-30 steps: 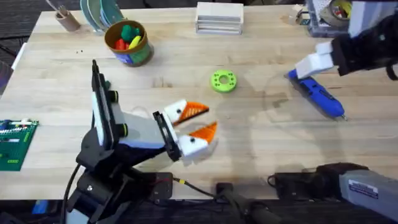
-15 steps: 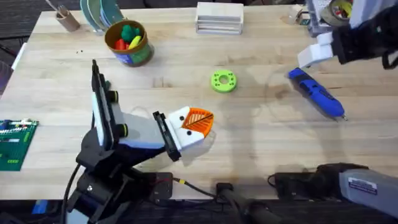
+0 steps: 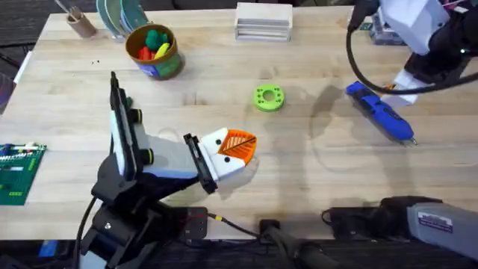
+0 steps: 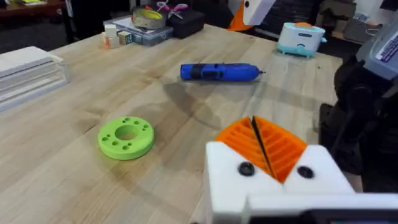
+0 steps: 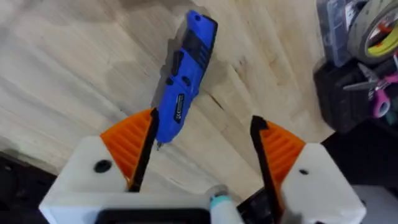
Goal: Pick up the gripper from the table and insert it into the empty holder that is missing its gripper. Then pick up a screw, insert it into the mounting hole, and use the screwdriver to tighten it. Finally, clean up the table by picking up the vegetable and placing it into the bucket.
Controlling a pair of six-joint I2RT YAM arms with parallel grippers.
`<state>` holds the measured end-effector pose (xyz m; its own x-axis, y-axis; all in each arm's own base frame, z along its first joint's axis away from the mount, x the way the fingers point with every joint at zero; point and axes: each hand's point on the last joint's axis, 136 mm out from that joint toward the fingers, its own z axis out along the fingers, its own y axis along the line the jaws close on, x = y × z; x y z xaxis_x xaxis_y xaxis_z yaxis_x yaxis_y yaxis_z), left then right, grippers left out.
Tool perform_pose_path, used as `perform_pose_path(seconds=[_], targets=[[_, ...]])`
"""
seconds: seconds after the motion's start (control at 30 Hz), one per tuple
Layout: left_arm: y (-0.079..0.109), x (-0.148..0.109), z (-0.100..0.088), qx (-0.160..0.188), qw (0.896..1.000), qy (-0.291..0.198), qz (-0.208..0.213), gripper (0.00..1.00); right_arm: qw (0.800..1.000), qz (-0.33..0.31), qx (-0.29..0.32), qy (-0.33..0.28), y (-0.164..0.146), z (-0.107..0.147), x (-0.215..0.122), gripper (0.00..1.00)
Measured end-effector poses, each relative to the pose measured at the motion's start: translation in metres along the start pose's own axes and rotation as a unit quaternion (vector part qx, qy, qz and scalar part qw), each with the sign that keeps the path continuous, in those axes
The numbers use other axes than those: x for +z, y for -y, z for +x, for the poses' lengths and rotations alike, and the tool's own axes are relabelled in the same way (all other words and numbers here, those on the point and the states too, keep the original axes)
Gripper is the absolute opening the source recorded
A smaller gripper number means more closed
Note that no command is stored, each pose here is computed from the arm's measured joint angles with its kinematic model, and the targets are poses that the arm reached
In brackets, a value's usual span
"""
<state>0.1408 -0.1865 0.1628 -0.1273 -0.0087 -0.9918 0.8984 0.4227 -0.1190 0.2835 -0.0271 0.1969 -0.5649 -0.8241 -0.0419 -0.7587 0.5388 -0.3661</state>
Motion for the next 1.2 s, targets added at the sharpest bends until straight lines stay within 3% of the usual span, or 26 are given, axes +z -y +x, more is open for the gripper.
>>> perform_pose_path(seconds=[0.13,0.43,0.8,0.97,1.2], targets=[[0.000,0.000,0.000,0.000,1.000,0.000,0.000,0.017,1.000,-0.015,-0.018,0.017,0.001,0.002,0.003,0.947],[0.000,0.000,0.000,0.000,1.000,0.000,0.000,0.017,0.991,-0.121,0.032,0.049,0.005,0.022,0.051,0.948],[0.000,0.000,0.000,0.000,1.000,0.000,0.000,0.017,0.979,-0.195,0.004,0.058,0.000,0.011,0.118,0.947],[0.000,0.000,0.000,0.000,1.000,0.000,0.000,0.017,0.979,-0.197,0.004,0.060,0.003,0.007,0.138,0.947],[0.000,0.000,0.000,0.000,1.000,0.000,0.000,0.017,0.981,-0.184,0.009,0.065,0.010,0.004,0.142,0.947]])
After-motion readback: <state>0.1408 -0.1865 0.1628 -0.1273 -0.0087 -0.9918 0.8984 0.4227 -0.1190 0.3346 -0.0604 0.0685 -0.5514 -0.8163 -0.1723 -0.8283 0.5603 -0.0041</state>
